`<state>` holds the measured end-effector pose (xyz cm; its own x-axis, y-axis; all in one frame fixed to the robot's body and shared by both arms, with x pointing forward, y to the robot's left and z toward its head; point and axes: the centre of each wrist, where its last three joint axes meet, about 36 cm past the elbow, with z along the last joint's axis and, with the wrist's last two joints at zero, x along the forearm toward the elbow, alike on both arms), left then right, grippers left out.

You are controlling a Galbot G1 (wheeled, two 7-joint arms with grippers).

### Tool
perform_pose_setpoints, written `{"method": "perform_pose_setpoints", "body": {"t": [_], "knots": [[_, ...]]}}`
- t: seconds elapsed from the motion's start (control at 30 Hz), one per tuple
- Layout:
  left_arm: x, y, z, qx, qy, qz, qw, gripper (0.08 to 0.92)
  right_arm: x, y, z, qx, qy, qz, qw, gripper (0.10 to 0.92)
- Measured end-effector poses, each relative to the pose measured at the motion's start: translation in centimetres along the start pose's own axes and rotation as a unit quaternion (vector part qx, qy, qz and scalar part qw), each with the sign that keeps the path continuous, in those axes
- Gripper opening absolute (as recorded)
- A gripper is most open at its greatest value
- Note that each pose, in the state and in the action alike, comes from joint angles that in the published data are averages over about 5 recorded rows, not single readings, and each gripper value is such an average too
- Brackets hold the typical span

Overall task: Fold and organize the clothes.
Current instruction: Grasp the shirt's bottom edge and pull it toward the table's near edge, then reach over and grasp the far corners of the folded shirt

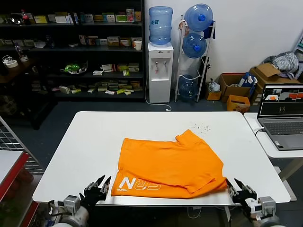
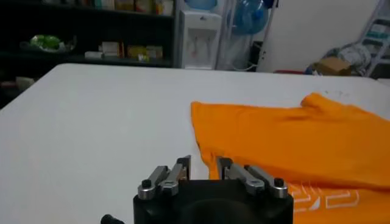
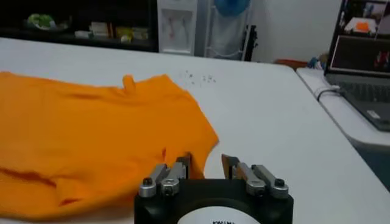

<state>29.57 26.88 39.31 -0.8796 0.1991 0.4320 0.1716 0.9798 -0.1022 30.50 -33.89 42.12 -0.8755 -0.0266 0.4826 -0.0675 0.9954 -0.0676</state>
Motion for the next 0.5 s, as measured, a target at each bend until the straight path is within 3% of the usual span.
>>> {"method": "perform_pose_setpoints", "body": {"t": [0.27,0.5], "knots": [[-6.1,1.4,-3.1,0.008,-0.064,0.011,0.998,0.674,-8.4,0.8,-3.8,-0.028,-0.042,0.004,0.999,0.772],[-13.3,2.9,-4.4,0.024,-0.08,0.005,0.996,0.815,-15.6,2.4,-6.7,-0.048,-0.05,-0.001,0.998,0.822]]}}
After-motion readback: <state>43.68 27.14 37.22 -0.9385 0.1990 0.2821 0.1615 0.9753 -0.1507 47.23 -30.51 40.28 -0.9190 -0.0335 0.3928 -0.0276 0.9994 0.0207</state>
